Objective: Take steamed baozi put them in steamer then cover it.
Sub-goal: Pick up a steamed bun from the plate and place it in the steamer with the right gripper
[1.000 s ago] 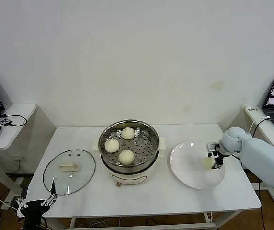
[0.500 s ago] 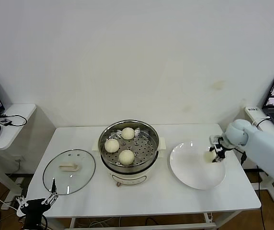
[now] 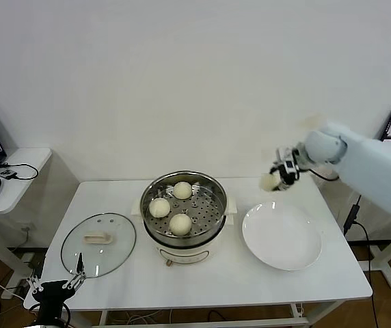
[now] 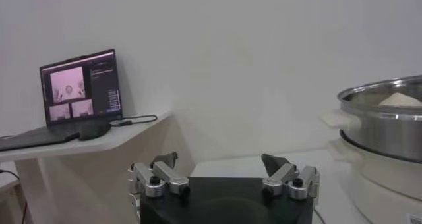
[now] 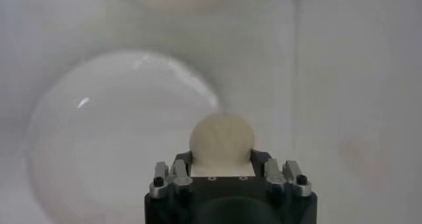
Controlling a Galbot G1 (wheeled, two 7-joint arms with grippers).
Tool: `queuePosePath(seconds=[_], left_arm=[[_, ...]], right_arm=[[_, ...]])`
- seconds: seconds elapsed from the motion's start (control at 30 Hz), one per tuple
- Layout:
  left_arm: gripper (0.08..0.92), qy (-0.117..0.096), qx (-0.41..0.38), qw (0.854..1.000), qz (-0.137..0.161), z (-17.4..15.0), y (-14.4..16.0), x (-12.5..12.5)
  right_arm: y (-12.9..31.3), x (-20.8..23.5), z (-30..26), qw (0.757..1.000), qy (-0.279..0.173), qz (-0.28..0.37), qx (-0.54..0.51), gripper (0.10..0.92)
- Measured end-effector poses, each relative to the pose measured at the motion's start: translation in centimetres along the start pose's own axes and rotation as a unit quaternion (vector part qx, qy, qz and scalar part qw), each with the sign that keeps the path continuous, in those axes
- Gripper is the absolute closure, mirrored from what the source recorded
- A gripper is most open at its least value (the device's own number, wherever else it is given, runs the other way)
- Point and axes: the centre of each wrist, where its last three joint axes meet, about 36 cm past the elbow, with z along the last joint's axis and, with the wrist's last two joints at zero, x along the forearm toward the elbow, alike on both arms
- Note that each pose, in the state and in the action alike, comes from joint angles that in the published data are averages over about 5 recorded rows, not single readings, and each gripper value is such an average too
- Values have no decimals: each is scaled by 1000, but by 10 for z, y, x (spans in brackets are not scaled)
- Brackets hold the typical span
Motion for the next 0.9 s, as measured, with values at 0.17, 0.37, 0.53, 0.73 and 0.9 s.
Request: queuePosePath(seconds=[0.17,0.37,0.53,0.73,0.9], left_arm=[[177,-1,0,1000,-1,0,1,0],[177,-4,0,1000,-1,-3,1,0],[177,-4,0,1000,-2,-4,2,0],[177,-3,1,1000,-5,-2,1,0],[177,-5,4,1000,-6,-3,1,-2]], right_arm=[[-13,11,-47,1000,-27,1,-2,445],[-18,6,-99,999,-50,-13,-6,445],[-12,-13,-137,998,-55,-32,-6,445],[2,-42,-167,997,-52,-52,-10,445],[12,-66,-182,997,-40,-63,-16,445]])
